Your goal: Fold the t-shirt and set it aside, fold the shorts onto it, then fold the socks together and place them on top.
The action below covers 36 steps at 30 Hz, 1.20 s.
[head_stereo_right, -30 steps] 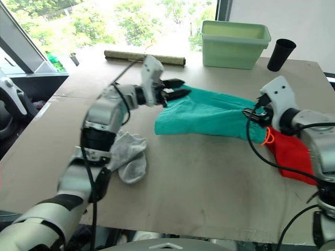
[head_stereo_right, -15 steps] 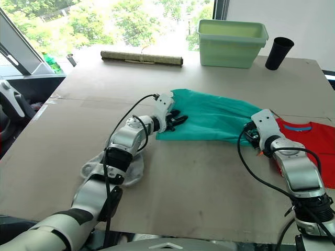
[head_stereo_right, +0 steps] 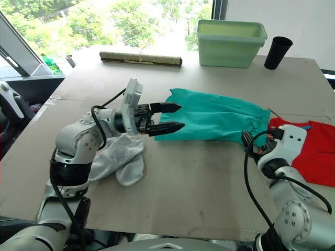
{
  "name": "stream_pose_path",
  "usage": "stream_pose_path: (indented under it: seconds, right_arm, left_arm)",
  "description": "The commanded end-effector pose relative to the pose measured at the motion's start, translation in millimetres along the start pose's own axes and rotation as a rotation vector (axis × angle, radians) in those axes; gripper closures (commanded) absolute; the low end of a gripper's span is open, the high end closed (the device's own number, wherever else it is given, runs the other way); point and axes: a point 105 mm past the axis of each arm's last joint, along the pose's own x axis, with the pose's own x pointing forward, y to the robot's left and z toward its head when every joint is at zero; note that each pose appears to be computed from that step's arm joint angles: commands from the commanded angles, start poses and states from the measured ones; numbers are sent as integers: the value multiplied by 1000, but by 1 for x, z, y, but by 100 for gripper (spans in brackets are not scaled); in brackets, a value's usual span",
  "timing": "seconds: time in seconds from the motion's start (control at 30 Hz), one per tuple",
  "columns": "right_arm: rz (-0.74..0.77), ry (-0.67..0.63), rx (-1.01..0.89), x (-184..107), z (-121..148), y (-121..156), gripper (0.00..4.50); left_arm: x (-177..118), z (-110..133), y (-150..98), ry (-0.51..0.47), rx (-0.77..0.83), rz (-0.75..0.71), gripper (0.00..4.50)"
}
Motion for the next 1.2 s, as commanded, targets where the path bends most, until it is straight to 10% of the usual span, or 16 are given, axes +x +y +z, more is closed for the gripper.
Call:
stream_pose_path:
  seconds: [0.03,0.27,0.47,0.63,0.93,1.2]
  right_arm:
    - [33,-2,192,-6,-19,20,0]
    - [119,-11,392,14,-34,33,0]
    - [389,-282,583,-7,21,40,0]
    - [421,-262,695,-14,30,36,0]
    - [380,-12,-189,-40,33,-1,0]
    - [269,-46,264,-21,11,3,0]
  left_arm:
    - [0,3,-20,25,50,-78,9]
    - [-3,-9,-24,44,33,-78,9]
    - [-9,-13,-19,39,29,-42,9]
    - [-10,-16,-19,31,24,-35,9]
    - [-12,-16,-15,31,56,-14,9]
    - [-11,-15,-15,22,43,-2,9]
